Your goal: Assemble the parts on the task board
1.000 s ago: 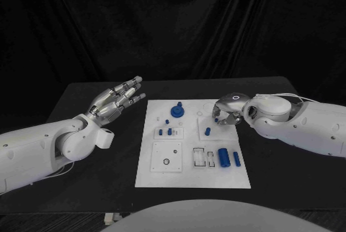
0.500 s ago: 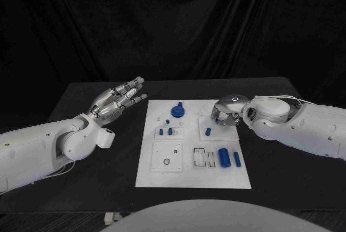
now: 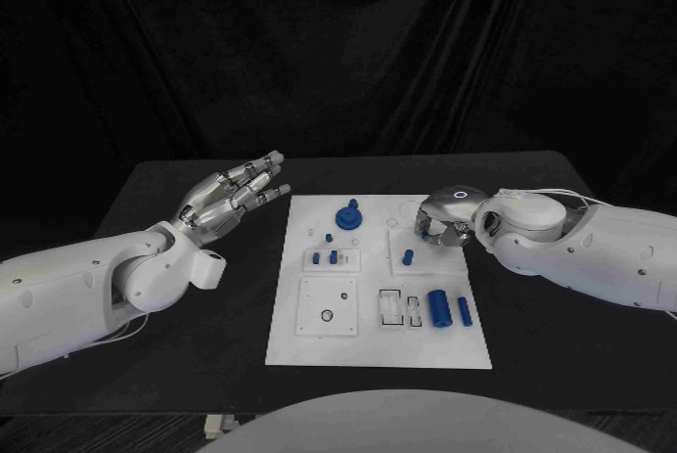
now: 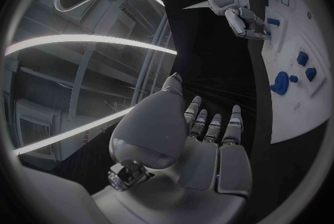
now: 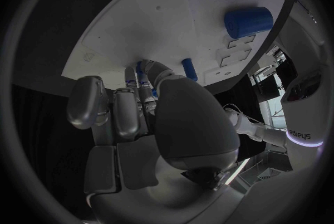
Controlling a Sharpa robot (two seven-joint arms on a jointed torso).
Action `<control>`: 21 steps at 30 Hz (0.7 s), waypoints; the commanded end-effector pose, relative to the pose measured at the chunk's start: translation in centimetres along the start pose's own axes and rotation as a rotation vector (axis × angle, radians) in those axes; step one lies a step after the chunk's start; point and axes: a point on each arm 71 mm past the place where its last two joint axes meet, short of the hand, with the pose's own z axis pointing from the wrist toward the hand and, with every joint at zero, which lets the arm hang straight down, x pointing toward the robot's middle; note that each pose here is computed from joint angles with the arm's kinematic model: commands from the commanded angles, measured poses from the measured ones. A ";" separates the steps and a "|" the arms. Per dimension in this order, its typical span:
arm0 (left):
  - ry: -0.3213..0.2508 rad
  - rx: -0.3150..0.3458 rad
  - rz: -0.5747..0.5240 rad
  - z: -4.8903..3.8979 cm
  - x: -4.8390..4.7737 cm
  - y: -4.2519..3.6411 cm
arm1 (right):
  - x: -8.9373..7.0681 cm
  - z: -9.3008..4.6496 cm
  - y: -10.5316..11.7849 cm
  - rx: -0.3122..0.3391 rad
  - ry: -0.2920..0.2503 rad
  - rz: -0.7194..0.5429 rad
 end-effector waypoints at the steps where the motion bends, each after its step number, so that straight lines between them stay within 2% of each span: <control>1: 0.010 0.061 -0.016 0.07 0.14 -0.34 | 0.4 -0.1 -0.1 0.001 0.004 0.003; 21: 0.007 0.042 -0.012 0.20 -0.05 -0.13 | 0.0 -0.3 0.3 -0.031 -0.056 0.009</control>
